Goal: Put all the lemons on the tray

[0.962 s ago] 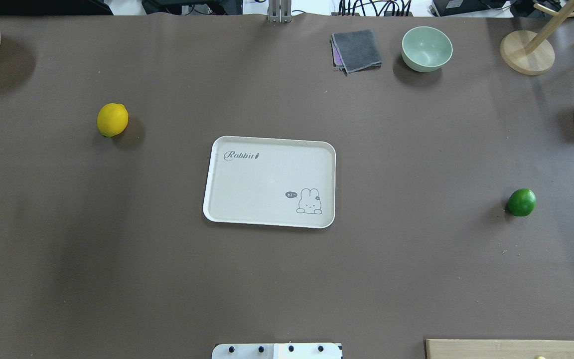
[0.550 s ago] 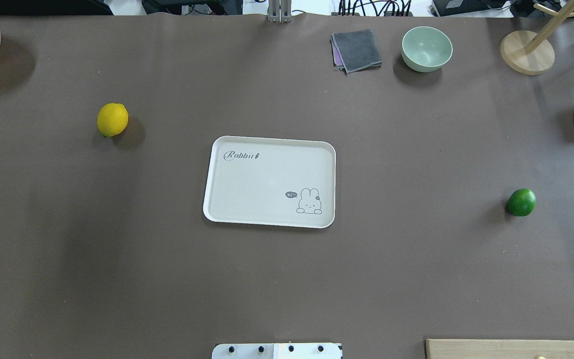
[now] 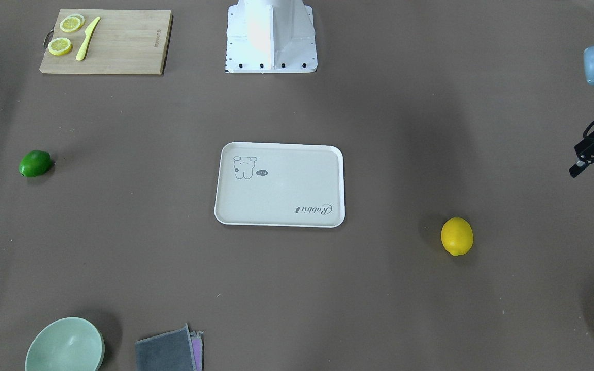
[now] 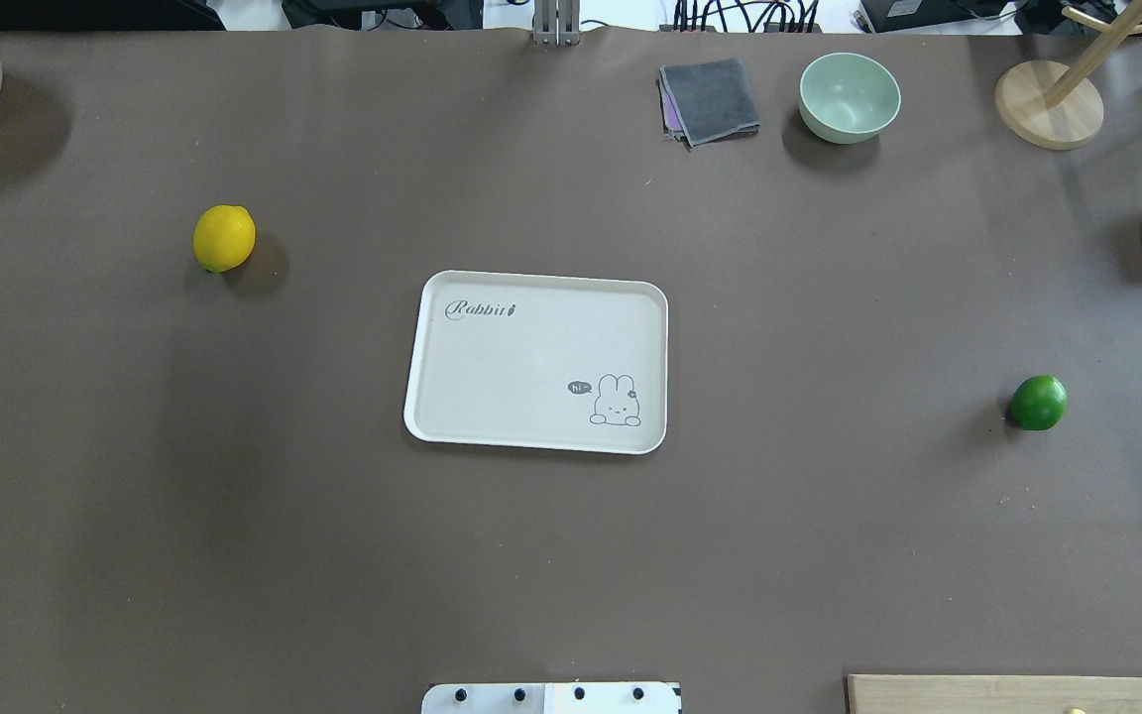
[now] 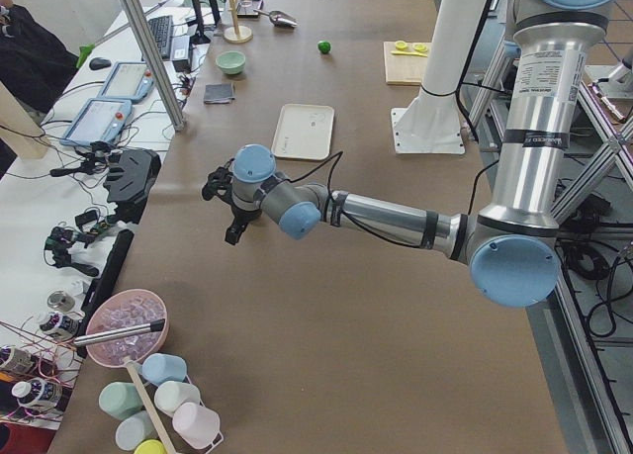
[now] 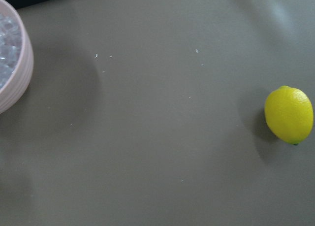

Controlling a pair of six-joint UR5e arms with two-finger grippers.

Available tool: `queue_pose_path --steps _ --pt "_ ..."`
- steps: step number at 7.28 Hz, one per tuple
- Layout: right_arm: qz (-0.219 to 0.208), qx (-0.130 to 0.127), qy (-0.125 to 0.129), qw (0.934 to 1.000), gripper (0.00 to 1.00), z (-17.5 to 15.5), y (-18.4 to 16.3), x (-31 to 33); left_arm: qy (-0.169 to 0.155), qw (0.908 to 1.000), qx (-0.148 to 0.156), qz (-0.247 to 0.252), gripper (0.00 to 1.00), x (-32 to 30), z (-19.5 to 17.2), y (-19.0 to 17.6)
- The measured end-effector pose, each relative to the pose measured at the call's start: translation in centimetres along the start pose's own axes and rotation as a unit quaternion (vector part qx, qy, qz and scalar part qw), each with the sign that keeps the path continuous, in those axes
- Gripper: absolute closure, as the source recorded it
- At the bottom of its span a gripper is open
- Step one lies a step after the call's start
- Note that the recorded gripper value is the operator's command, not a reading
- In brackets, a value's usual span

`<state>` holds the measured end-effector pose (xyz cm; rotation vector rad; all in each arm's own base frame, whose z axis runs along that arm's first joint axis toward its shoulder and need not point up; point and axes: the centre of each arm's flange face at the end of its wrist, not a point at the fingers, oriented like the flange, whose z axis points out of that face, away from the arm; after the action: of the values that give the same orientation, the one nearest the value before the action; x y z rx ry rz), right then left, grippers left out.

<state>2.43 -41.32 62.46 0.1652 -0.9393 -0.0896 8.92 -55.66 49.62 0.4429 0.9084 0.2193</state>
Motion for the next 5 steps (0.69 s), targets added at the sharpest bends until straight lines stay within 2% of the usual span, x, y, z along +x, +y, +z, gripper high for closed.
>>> queue_pose_path --steps 2,3,5 --pt "0.028 0.0 -0.025 0.9993 0.0 0.1 -0.5 -1.3 0.015 0.9999 0.005 -0.007 0.02 4.0 1.6 -2.4" --pt "0.049 0.0 -0.029 0.9984 0.0 0.6 -0.9 -2.3 0.011 0.9997 0.008 -0.019 0.02 6.0 2.9 -3.3" --pt "0.085 0.006 -0.019 0.9962 0.0 2.8 -1.6 -5.1 -0.005 0.9979 0.014 -0.063 0.02 10.4 6.2 -4.4"
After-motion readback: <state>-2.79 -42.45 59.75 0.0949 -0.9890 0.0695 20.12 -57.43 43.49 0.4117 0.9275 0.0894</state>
